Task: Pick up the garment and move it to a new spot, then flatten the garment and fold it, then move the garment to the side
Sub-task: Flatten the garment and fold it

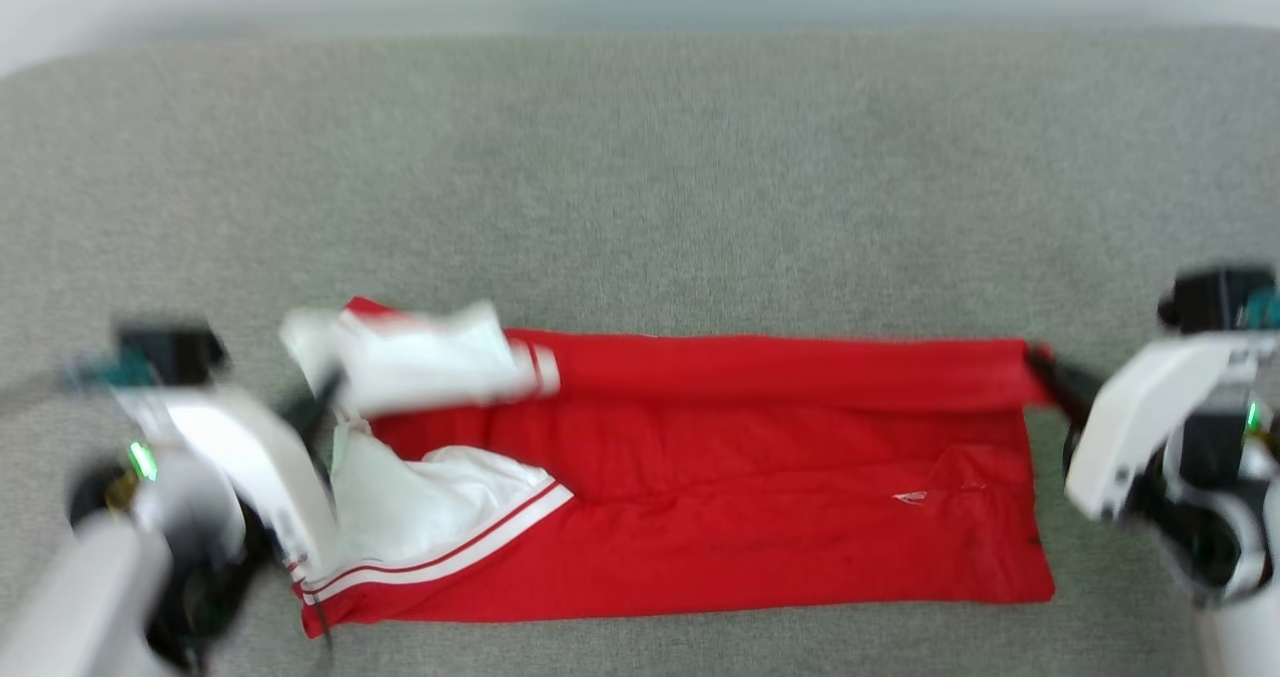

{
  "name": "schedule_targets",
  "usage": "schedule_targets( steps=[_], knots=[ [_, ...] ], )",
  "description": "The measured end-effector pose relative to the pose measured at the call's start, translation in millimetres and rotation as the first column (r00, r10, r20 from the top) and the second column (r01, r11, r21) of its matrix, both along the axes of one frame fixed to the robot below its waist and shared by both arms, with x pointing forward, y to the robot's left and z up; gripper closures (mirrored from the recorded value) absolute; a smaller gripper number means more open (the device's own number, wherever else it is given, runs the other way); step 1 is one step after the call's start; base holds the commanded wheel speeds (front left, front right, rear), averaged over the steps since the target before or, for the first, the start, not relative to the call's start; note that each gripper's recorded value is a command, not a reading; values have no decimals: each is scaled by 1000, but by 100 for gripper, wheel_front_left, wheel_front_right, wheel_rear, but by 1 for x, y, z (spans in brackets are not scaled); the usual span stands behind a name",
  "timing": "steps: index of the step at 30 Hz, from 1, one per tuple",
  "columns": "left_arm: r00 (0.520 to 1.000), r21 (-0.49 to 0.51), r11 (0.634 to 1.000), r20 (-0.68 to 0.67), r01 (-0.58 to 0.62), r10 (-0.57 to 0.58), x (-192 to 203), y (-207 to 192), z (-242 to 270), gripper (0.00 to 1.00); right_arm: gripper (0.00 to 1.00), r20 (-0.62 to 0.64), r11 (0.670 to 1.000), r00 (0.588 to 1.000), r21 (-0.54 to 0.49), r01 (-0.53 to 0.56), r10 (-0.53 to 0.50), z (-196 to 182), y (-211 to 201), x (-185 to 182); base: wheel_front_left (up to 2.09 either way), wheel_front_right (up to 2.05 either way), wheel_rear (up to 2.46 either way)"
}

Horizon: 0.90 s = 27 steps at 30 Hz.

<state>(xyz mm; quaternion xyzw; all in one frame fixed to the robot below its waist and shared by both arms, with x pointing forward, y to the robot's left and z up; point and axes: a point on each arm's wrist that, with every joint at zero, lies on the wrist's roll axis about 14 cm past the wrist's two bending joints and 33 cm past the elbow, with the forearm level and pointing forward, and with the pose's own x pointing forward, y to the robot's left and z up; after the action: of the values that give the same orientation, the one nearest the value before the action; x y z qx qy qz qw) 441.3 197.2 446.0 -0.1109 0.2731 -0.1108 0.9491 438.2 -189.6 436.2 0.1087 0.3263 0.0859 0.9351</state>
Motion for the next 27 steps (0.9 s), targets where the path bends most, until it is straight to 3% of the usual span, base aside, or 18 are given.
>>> schedule_targets(
  steps=[5, 6, 7, 8, 12, 19, 23, 27],
  knots=[
    [988, -71, 996, -151, -51, 40, -60, -11, -41, 100, 97, -72, 999, 997, 23, 38, -36, -25, -3, -41, 0, 0, 0],
    [982, -77, 995, -183, -58, 43, -71, -13, -49, 90, 62, -85, 999, 996, 28, 44, -42, -30, -3, -48, 0, 0, 0],
    [977, -84, 994, -209, -66, 47, -79, -15, -56, 55, 0, -103, 998, 994, 34, 51, -47, -36, -3, -55, 0, 0, 0],
    [974, -93, 993, -222, -72, 50, -84, -18, -60, 0, 0, -114, 998, 992, 36, 59, -55, -41, -3, -61, 0, 0, 0],
    [983, -108, 989, -166, -97, 79, -83, -24, -58, 0, 0, -76, 994, 993, 44, 97, -93, -47, -7, -70, 0, 0, 0],
    [978, -75, 985, 129, -156, 165, -52, -10, -11, 0, 0, 168, 991, 977, 52, 122, -129, -2, -17, -51, 0, 0, 0],
    [930, -82, 980, 311, -179, 196, -38, -9, 31, 0, 0, 228, 990, 963, 26, 140, -143, 21, -36, -46, 0, 0, 0],
    [853, -71, 976, 475, -207, 216, -34, -8, 71, 0, 0, 179, 988, 973, -30, 152, -144, 25, -58, -45, 0, 0, 0]
  ],
)
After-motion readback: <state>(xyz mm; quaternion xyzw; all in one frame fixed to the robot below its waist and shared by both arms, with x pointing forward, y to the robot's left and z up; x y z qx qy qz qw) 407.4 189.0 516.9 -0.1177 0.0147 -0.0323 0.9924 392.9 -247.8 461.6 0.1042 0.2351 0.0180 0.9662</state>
